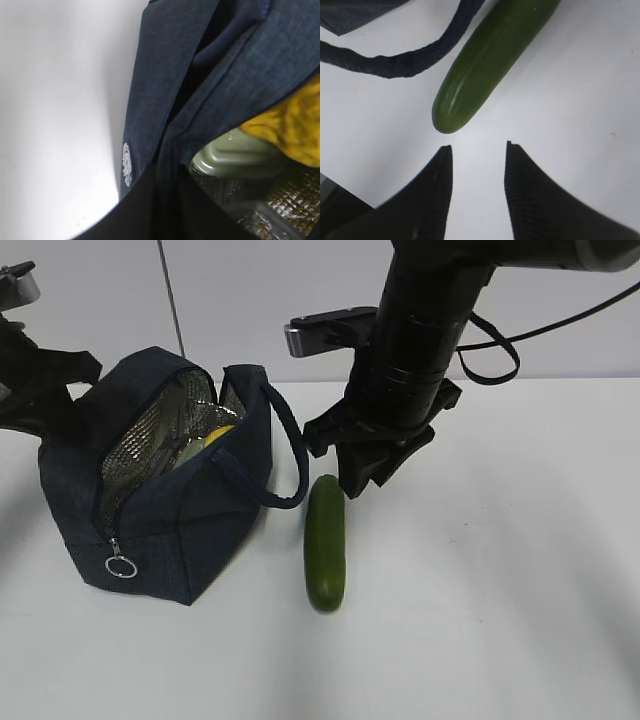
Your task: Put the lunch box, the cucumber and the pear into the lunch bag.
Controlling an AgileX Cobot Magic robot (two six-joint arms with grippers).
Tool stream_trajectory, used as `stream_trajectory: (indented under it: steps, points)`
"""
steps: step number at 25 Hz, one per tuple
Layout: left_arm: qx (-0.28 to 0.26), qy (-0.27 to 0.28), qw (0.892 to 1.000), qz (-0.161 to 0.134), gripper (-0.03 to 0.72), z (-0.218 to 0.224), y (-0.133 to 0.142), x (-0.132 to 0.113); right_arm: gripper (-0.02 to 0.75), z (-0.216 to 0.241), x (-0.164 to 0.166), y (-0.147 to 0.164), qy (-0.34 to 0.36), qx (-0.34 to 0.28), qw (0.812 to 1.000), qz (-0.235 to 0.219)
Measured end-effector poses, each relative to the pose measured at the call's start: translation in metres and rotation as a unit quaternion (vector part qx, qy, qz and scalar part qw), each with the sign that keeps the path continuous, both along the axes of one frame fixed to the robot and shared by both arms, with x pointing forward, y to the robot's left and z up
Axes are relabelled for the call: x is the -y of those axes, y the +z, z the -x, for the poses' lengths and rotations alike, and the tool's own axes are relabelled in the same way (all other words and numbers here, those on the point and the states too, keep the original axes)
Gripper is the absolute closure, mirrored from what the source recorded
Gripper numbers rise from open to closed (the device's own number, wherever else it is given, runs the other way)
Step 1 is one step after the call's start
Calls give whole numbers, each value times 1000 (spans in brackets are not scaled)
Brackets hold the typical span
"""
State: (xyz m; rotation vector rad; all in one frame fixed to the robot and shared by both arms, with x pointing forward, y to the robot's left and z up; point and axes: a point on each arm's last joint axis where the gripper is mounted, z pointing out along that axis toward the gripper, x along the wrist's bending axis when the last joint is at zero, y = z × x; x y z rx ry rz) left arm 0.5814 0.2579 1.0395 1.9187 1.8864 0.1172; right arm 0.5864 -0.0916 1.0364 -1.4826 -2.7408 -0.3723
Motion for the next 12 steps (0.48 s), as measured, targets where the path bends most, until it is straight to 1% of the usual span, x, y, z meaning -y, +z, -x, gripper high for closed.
stream_trajectory:
  steps: [6,12]
  points:
    - [1,7,1000,-17,676,-1,0,-3,452,-5,-7,-18,-7,-26,1000,-11]
    - [-1,29,999,-23,676,-2,1,-16,452,-16,-14,-44,-49,-34,998,-18]
